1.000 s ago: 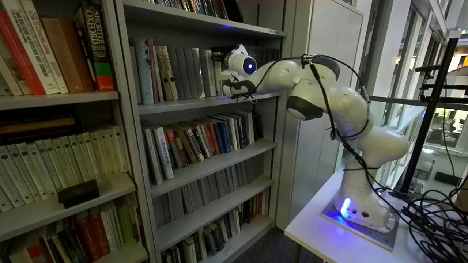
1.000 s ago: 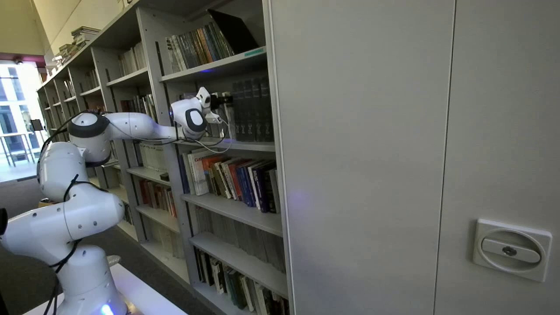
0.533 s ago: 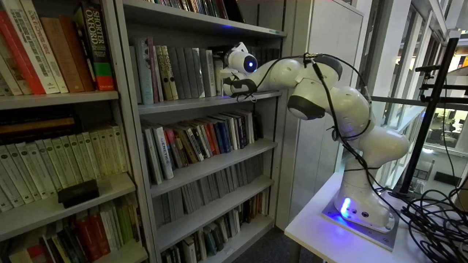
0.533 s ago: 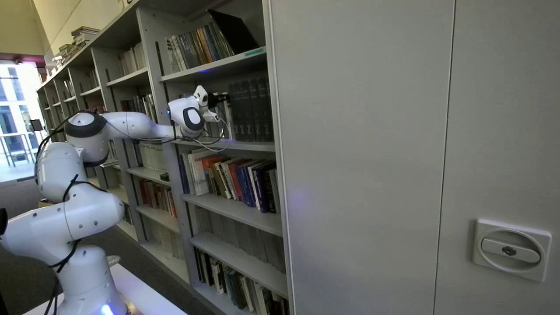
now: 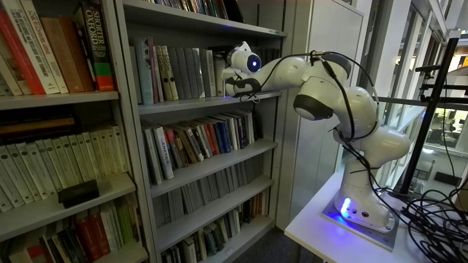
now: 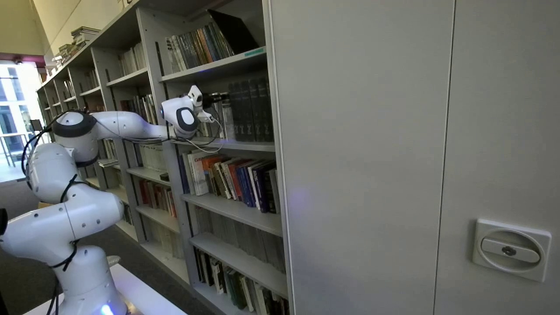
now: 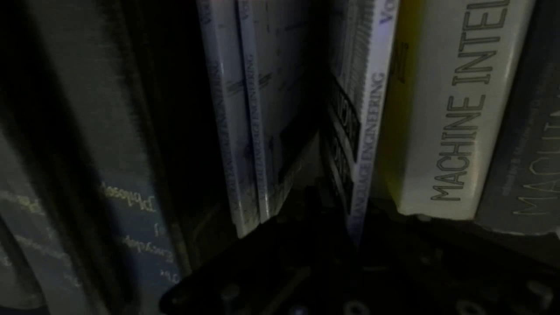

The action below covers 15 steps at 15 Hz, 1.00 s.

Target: Move the thin white book to the right

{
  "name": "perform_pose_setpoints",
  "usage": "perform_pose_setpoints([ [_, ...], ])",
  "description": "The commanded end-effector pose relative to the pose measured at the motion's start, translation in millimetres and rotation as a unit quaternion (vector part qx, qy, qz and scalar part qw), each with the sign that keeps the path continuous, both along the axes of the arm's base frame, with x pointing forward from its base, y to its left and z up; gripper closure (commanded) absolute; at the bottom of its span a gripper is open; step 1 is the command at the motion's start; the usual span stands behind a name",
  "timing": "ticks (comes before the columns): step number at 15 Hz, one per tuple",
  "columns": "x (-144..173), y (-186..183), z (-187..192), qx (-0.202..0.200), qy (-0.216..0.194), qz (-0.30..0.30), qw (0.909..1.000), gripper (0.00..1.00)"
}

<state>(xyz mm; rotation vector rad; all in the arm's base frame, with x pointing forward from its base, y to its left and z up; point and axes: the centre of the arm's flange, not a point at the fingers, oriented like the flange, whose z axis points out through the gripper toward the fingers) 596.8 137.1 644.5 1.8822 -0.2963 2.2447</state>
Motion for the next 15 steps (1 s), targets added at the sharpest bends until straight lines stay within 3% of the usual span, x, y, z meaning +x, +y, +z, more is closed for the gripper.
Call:
perform_pose_setpoints([
  [1, -34, -14, -7, 0.007, 0.001, 0.002, 1.0, 0.98],
  [13, -47, 4, -6, 0.004, 0.001, 0.017, 0.9998, 0.98],
  [14, -47, 4, -6, 0.006, 0.003, 0.016, 0.9999, 0.68],
  [15, -47, 3, -6, 0.006, 0.004, 0.015, 0.9999, 0.68],
])
